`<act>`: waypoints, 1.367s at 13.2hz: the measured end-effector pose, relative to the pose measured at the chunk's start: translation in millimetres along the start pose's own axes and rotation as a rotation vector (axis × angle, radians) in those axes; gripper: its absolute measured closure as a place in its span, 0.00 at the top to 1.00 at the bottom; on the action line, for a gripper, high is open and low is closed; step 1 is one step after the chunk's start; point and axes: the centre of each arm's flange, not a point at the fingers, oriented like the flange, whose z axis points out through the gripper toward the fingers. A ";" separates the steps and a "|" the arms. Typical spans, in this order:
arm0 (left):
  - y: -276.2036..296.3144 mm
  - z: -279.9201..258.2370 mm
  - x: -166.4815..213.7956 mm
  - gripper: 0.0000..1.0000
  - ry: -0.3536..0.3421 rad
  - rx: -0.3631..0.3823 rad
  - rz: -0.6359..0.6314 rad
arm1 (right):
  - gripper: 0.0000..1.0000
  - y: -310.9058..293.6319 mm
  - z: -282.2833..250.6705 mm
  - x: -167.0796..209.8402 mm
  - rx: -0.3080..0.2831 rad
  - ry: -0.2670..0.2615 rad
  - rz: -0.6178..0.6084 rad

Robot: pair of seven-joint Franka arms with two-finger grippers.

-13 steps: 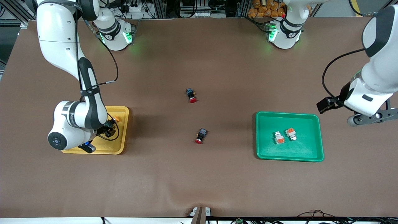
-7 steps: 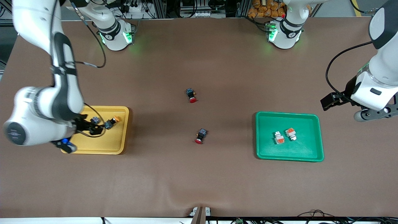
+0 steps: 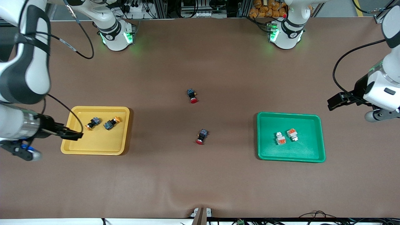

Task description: Place green and yellow buttons in trays

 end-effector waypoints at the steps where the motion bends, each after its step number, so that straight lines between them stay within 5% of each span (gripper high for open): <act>1: -1.3 0.1 0.3 1.00 -0.001 -0.002 0.001 | 1.00 4.2 -13.2 -1.1 0.015 0.009 -0.003; 4: 1.8 -3.3 -2.0 1.00 0.003 -0.004 0.006 | 1.00 7.9 -58.5 -24.8 0.089 0.002 -0.052; 10: 2.7 -6.0 -8.3 1.00 -0.019 0.006 0.010 | 1.00 48.2 -149.6 -96.7 -0.063 0.036 -0.304; 13: 2.3 -5.7 -9.6 1.00 -0.027 0.009 0.014 | 1.00 71.8 -183.0 -132.0 -0.067 0.026 -0.458; 18: 2.5 -13.9 -13.3 1.00 -0.014 0.009 0.029 | 1.00 78.6 -157.5 -146.3 -0.060 -0.007 -0.499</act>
